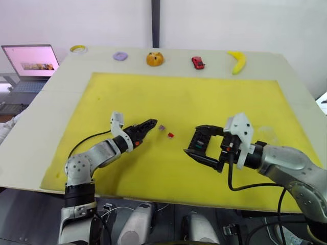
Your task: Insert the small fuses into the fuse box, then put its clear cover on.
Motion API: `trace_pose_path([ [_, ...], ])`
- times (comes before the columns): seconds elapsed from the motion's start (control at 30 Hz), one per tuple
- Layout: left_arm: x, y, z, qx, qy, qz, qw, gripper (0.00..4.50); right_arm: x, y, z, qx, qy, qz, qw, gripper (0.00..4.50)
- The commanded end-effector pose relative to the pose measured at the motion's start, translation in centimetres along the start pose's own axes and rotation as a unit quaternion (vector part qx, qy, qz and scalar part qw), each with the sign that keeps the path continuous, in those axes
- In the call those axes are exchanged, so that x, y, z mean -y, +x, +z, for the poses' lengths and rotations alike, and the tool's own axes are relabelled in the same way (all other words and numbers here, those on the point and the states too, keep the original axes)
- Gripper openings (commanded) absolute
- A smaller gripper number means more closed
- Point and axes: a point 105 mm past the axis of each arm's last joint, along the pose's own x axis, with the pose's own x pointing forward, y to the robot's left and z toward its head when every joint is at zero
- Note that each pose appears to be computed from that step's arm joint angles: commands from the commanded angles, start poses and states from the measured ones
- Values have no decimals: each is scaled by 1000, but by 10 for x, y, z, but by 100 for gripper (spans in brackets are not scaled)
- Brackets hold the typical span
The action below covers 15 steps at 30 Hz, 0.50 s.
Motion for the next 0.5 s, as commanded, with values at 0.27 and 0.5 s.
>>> trace_pose_path([
  [0.27,-21,4,-13,-13,-34,44,998,450,2,-5,9,16,-18,-12,1000,444],
  [0.5,-33,2,-15,-18,-44,69,996,321,3,-6,8,14,-19,-15,1000,450],
])
